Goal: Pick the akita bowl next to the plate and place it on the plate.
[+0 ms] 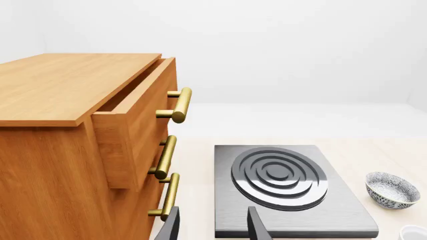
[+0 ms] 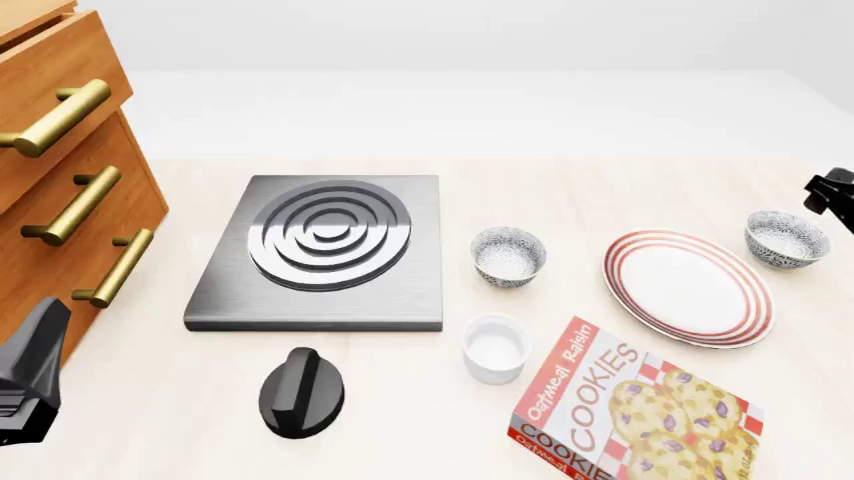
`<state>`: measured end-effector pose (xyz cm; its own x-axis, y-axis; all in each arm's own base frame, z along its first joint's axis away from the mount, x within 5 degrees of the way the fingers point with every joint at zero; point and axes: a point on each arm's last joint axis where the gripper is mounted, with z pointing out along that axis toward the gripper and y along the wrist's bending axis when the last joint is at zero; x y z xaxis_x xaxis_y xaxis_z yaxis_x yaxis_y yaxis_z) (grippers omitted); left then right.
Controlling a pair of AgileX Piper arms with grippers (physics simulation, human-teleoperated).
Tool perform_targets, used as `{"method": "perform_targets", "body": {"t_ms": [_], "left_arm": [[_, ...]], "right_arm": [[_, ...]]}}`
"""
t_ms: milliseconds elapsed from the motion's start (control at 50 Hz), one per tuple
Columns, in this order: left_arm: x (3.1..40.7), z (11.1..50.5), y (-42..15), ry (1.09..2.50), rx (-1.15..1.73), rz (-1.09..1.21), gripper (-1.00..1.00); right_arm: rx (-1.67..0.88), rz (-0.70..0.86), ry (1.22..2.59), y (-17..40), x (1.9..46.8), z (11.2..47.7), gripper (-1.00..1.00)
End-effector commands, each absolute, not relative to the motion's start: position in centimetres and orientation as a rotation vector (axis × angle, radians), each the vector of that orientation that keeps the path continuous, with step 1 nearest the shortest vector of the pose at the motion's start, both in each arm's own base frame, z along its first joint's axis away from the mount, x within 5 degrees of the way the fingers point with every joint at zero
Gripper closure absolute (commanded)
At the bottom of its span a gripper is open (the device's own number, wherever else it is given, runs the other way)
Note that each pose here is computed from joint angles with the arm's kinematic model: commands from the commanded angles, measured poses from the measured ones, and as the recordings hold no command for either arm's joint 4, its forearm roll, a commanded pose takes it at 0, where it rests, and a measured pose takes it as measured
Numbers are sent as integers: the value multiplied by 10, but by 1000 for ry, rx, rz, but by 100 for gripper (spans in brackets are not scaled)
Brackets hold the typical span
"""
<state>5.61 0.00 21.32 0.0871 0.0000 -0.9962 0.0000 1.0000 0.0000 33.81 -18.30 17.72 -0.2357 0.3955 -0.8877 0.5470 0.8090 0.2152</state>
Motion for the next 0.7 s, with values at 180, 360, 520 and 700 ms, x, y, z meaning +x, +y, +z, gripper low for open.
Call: {"method": "perform_targets", "body": {"t_ms": [180,360,520,700], "left_arm": [[56,213,0,1484,0,0,-100],[56,213,0,1484,0,0,-100],[56,213,0,1484,0,0,-100],[56,213,0,1484,0,0,-100]], "right_arm": [[754,-153,1872,-188,341,172,-100],[775,-148,1879,-191,343,169,-100],[797,-141,1887,-193,343,165,-100],[813,-135,1893,-195,344,162,-100]]}}
